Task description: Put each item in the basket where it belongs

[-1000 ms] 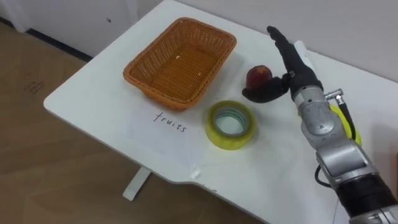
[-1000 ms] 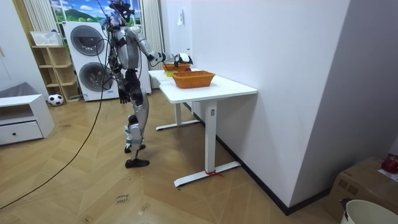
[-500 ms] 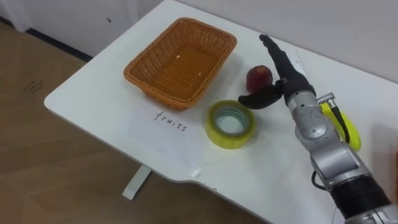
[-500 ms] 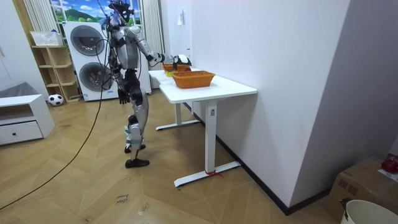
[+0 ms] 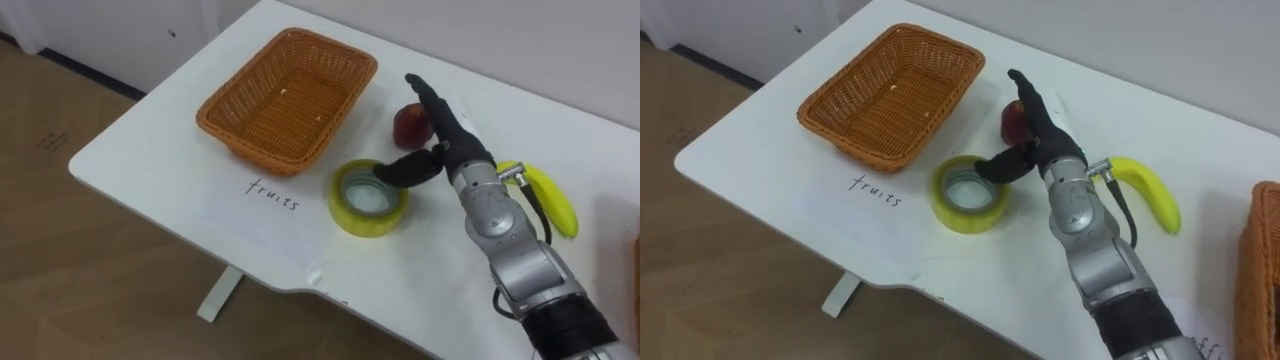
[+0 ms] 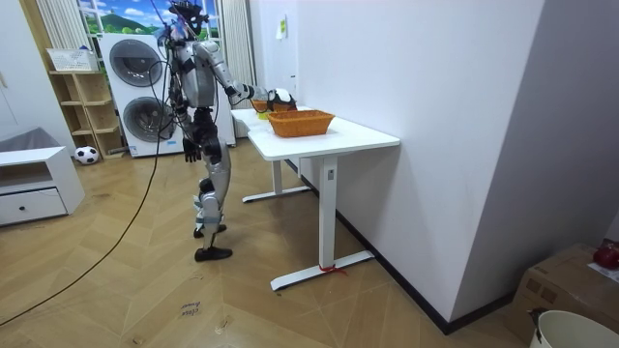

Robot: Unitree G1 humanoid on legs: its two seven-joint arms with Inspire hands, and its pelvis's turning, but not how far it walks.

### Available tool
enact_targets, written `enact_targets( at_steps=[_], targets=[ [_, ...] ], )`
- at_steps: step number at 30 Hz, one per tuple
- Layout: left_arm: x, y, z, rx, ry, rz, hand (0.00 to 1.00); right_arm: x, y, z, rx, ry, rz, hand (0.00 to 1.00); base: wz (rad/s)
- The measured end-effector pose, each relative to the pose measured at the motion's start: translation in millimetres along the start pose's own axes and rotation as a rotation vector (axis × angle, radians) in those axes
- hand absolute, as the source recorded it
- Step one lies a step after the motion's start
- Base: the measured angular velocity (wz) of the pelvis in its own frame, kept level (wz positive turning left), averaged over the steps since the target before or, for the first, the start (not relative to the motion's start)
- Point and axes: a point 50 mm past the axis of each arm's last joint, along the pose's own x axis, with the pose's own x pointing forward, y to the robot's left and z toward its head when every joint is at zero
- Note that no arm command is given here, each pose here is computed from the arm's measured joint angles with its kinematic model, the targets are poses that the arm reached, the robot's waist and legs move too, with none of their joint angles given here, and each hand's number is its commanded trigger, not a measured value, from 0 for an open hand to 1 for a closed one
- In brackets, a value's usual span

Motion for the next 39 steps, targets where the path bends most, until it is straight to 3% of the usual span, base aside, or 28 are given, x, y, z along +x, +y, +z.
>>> enact_targets(
  at_steps=[25, 39],
  targets=[
    [-0.4, -0.6, -6, 0.015, 0.02, 0.031, 0.0, -6, 12, -2, -0.004, -0.007, 0.057, 0.0, 0.0],
    [0.5, -2.3, -1, 0.027, 0.014, 0.021, 0.0, -12, 16, -1, -0.148, -0.044, 0.084, 0.0, 0.0]
  ],
)
